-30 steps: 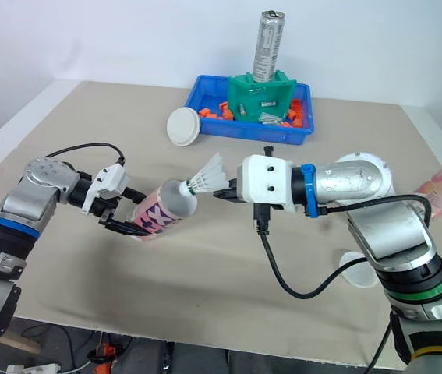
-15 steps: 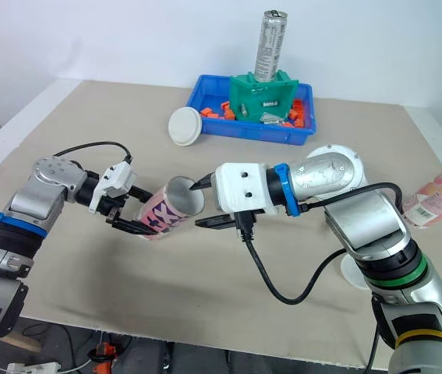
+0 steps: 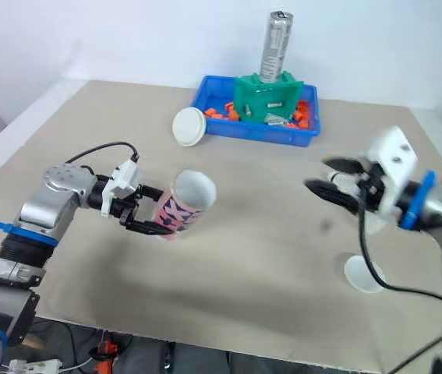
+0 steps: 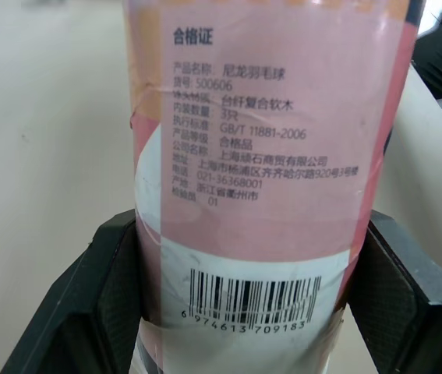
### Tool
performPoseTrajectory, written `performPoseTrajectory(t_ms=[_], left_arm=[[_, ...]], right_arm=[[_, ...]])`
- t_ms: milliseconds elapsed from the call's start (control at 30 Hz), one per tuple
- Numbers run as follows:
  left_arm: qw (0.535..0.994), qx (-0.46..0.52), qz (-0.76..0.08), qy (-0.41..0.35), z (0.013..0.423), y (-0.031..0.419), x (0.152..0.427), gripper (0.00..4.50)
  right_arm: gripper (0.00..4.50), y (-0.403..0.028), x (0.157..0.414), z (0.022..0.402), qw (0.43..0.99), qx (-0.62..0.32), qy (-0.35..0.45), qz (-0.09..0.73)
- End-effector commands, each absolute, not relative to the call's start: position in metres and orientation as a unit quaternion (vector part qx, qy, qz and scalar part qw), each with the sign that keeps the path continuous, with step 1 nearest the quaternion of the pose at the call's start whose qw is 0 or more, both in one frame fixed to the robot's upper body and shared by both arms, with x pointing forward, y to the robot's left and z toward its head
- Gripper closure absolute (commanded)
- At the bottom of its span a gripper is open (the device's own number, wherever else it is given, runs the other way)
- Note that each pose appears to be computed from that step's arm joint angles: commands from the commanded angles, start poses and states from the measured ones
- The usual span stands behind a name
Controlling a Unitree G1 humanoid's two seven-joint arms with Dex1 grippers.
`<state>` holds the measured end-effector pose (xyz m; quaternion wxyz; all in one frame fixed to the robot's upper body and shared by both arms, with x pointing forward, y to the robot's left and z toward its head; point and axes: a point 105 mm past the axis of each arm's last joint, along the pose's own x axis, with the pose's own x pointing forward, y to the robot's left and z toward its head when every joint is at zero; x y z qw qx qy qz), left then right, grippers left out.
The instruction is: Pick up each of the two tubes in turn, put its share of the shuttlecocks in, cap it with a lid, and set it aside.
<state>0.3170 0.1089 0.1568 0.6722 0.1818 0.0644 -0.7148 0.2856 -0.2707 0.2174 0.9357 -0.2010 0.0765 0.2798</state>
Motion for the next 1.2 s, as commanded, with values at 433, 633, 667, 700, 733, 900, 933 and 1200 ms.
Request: performPoseTrajectory(t_ms=[433,633,667,700,733,900,933,1200], left_arm=[[0.670,0.183,-0.717,0.054,0.153,0.100,0.320,1.10],[0.672,0.185,-0.715,0.055,0.154,0.103,0.321,1.10],[0.673,0.185,-0.715,0.054,0.154,0.103,0.321,1.10],[0.673,0.185,-0.714,0.054,0.155,0.103,0.321,1.10],[0.673,0.185,-0.714,0.053,0.155,0.102,0.321,1.10],[0.674,0.185,-0.713,0.053,0.155,0.103,0.320,1.10],[0.674,0.186,-0.713,0.053,0.155,0.104,0.320,1.10],[0.676,0.188,-0.711,0.053,0.157,0.105,0.320,1.10]], right_arm=[[1.66,-0.352,0.256,0.164,0.962,-0.131,0.188,0.147],[1.66,-0.349,0.275,0.152,0.963,-0.114,0.189,0.153],[1.66,-0.348,0.278,0.151,0.963,-0.113,0.189,0.155],[1.66,-0.347,0.280,0.151,0.963,-0.113,0.189,0.157],[1.66,-0.347,0.283,0.150,0.963,-0.113,0.188,0.155],[1.66,-0.345,0.299,0.146,0.965,-0.107,0.186,0.153],[1.66,-0.344,0.301,0.145,0.965,-0.107,0.186,0.154],[2.18,-0.350,0.317,0.140,0.968,-0.113,0.185,0.126]])
